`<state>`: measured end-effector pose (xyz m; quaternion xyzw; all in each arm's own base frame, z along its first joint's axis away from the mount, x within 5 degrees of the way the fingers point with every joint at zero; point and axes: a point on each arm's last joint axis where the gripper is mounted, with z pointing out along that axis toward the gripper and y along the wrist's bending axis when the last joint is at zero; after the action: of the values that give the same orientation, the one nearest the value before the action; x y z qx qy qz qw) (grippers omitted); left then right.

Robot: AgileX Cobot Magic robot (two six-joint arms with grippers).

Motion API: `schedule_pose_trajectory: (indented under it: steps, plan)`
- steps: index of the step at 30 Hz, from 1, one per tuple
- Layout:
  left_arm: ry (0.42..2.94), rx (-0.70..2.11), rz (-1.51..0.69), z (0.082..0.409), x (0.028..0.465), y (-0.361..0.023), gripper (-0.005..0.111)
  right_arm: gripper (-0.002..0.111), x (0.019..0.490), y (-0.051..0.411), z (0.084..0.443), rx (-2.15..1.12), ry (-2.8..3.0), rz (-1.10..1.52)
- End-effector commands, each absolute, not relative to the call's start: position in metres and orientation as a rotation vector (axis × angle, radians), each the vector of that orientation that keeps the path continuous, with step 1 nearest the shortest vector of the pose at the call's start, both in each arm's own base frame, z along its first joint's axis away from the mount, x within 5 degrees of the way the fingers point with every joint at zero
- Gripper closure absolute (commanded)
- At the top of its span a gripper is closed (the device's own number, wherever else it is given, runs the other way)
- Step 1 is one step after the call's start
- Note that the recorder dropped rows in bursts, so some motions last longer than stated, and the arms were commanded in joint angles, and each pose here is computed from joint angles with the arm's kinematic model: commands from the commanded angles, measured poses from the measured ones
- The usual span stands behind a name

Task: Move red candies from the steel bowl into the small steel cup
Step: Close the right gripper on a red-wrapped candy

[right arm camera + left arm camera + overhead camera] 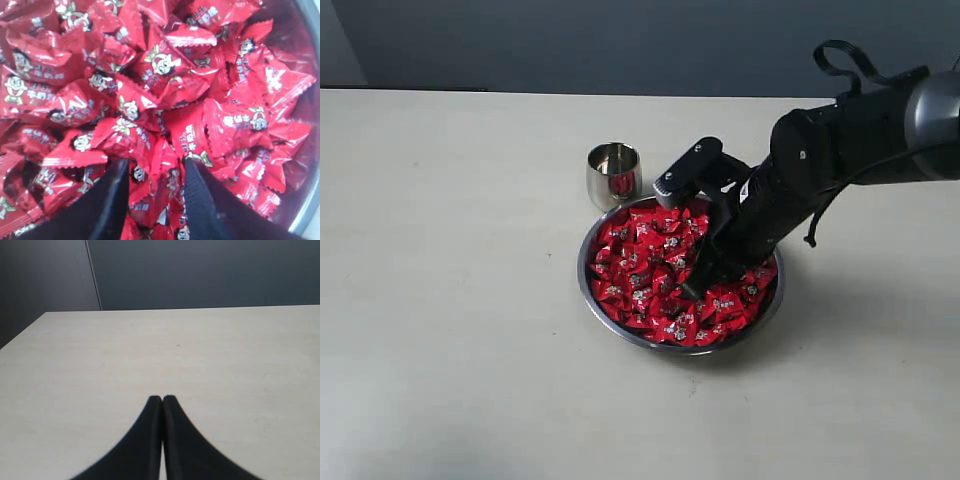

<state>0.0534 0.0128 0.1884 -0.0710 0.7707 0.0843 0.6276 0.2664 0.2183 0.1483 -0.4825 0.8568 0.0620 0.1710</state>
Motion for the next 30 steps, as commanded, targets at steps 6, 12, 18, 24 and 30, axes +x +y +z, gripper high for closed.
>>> schedule_pose_trajectory:
  steps: [6, 12, 18, 24, 30]
  plan:
    - [1.765, -0.156, 0.193, 0.187, 0.053, 0.013, 0.106, 0.072, 0.27, 0.221, 0.137, -1.383, 2.44, 0.164]
    - [1.765, -0.156, 0.193, 0.187, 0.053, 0.013, 0.106, 0.072, 0.27, 0.221, 0.137, -1.389, 2.436, 0.158]
    - [1.765, -0.156, 0.193, 0.187, 0.053, 0.013, 0.106, 0.096, 0.27, 0.221, 0.137, -1.388, 2.437, 0.158]
    - [1.765, -0.156, 0.193, 0.187, 0.053, 0.013, 0.106, 0.109, 0.27, 0.221, 0.137, -1.388, 2.437, 0.158]
    - [1.765, -0.156, 0.193, 0.187, 0.053, 0.013, 0.106, 0.109, 0.269, 0.22, 0.159, -1.371, 2.398, 0.163]
